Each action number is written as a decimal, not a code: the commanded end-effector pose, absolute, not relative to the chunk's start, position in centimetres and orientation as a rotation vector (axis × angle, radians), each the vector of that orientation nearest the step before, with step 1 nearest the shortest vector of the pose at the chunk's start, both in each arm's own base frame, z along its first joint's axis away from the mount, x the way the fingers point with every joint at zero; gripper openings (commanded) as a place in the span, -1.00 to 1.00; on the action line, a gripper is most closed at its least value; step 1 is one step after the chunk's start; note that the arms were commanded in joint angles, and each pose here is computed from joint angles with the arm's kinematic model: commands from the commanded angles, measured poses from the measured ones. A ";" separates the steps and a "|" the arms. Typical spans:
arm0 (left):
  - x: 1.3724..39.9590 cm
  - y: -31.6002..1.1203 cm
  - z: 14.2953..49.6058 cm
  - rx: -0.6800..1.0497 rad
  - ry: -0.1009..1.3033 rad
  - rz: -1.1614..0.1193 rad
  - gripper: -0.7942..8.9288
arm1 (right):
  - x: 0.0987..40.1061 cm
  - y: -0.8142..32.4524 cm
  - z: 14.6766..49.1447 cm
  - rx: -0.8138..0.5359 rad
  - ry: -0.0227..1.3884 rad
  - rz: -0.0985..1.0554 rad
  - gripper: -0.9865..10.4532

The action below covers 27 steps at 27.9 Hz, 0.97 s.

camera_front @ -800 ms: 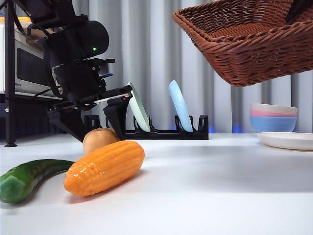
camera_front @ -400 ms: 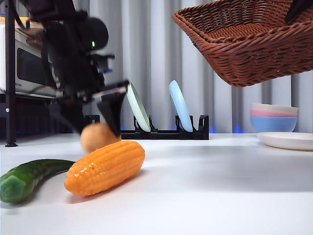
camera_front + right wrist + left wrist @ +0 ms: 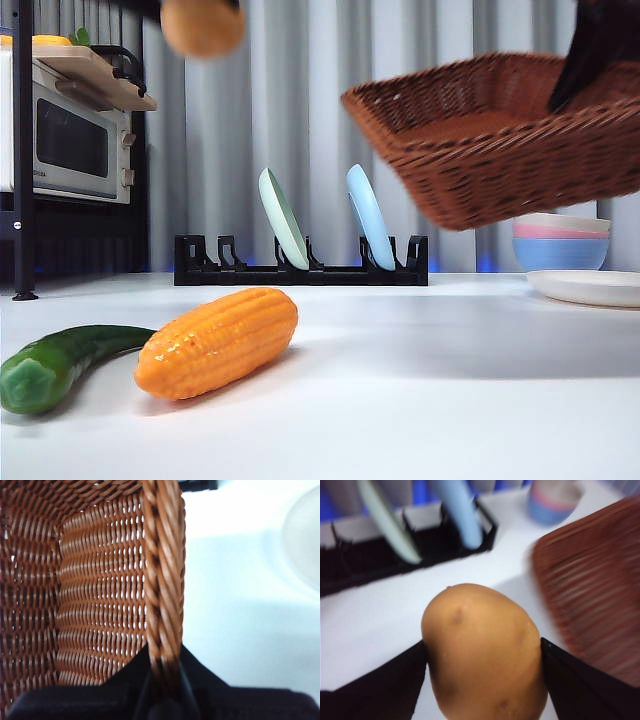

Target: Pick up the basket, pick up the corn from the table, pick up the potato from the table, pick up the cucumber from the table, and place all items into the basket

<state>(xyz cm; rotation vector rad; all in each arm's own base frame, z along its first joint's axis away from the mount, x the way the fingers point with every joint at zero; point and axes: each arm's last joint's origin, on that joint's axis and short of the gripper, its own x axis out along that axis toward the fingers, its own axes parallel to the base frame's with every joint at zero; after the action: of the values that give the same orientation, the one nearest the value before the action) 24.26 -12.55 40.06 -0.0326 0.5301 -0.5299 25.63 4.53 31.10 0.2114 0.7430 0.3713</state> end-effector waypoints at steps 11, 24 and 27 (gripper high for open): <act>21.3 -20.5 37.9 -0.025 0.638 -0.758 -0.85 | 28.3 9.5 28.7 0.369 0.811 0.520 -0.86; 22.8 -27.1 30.3 0.137 0.851 -0.741 -0.31 | 27.8 10.6 28.9 0.376 0.817 0.578 -0.86; 22.6 -27.4 30.1 0.142 0.858 -0.756 0.30 | 27.8 10.6 28.9 0.376 0.817 0.578 -0.86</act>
<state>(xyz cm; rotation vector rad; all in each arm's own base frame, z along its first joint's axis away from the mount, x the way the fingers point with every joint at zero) 22.75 -27.28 30.53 0.1398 0.8479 -0.7505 27.85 10.49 28.37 0.3573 0.8404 0.5638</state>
